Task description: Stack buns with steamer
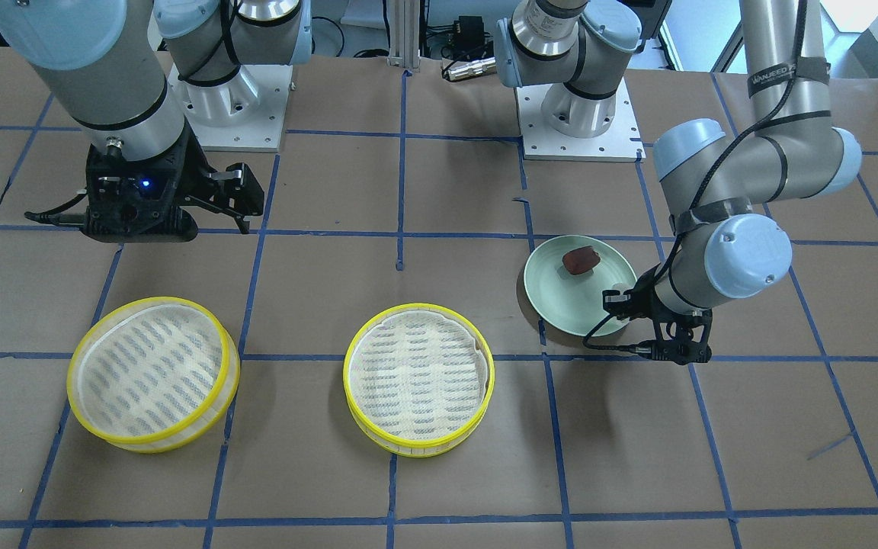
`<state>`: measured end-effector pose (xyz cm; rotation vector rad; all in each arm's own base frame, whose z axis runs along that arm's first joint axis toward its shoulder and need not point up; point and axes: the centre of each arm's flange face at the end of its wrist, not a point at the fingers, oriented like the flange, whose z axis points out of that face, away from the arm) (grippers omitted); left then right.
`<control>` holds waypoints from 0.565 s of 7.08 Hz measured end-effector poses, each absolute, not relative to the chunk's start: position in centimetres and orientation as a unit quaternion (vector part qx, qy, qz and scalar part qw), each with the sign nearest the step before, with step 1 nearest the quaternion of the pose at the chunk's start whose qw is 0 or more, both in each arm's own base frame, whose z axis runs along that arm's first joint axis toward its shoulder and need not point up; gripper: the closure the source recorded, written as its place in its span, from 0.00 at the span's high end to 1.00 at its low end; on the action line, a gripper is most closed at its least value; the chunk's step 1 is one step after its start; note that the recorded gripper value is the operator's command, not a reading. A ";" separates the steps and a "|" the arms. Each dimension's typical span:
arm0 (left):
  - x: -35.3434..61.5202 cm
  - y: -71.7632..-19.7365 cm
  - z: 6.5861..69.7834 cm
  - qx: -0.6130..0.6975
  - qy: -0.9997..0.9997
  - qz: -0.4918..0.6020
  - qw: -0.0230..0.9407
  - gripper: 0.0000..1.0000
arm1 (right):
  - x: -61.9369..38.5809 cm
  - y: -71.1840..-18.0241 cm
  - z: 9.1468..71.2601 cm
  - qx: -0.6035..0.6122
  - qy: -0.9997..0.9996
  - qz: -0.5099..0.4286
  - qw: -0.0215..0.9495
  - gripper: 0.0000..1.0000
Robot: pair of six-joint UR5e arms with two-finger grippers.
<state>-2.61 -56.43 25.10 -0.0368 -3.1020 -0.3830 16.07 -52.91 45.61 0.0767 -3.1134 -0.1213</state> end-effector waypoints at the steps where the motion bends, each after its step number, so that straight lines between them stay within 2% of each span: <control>1: -3.4 -58.0 27.6 0.020 -0.994 -0.106 0.024 0.20 | 16.1 -53.1 46.0 0.023 -0.999 -0.025 0.009 1.00; 2: -5.5 -59.3 29.4 0.049 -0.994 -0.090 0.038 0.22 | 16.3 -53.2 46.3 0.021 -1.000 -0.014 -0.005 1.00; 4: -14.3 -59.8 31.0 0.080 -0.993 -0.067 0.060 0.21 | 15.6 -53.4 46.5 0.034 -0.999 -0.005 -0.025 1.00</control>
